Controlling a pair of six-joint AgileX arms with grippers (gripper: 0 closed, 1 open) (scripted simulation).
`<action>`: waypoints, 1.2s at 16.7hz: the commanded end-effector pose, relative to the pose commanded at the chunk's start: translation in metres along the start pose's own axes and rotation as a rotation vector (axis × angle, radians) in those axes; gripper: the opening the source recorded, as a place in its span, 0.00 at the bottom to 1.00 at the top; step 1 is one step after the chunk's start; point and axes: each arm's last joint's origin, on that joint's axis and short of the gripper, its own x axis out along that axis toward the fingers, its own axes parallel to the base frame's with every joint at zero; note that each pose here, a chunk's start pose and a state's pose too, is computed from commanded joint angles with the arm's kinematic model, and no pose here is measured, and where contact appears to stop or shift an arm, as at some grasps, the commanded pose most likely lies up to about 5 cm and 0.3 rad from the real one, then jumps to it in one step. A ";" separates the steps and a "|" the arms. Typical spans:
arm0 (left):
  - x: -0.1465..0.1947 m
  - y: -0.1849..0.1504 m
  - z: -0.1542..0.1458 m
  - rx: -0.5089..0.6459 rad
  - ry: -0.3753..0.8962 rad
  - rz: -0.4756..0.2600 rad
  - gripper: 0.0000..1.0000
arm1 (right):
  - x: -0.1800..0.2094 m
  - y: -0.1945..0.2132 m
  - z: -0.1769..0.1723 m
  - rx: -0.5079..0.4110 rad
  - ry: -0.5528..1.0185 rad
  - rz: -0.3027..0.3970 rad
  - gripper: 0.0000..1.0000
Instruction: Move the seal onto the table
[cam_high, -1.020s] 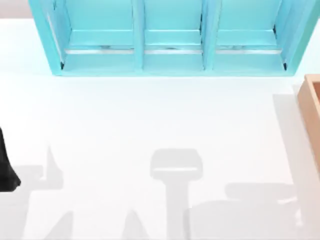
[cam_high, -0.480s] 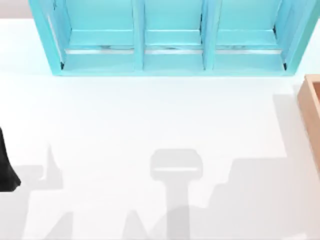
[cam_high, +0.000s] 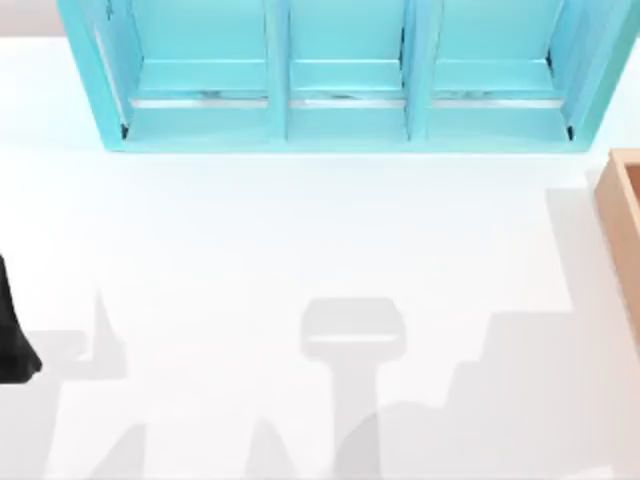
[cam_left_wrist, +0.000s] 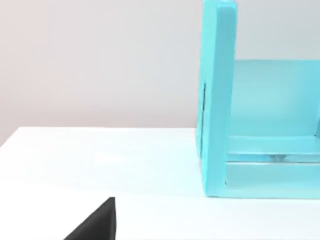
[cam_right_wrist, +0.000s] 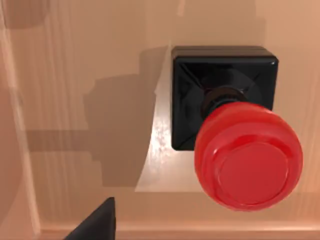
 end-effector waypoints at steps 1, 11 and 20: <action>0.000 0.000 0.000 0.000 0.000 0.000 1.00 | 0.011 -0.001 0.001 0.000 -0.002 -0.001 1.00; 0.000 0.000 0.000 0.000 0.000 0.000 1.00 | 0.079 0.000 -0.001 0.000 -0.006 -0.002 1.00; 0.000 0.000 0.000 0.000 0.000 0.000 1.00 | 0.079 0.000 -0.001 0.000 -0.006 -0.002 0.40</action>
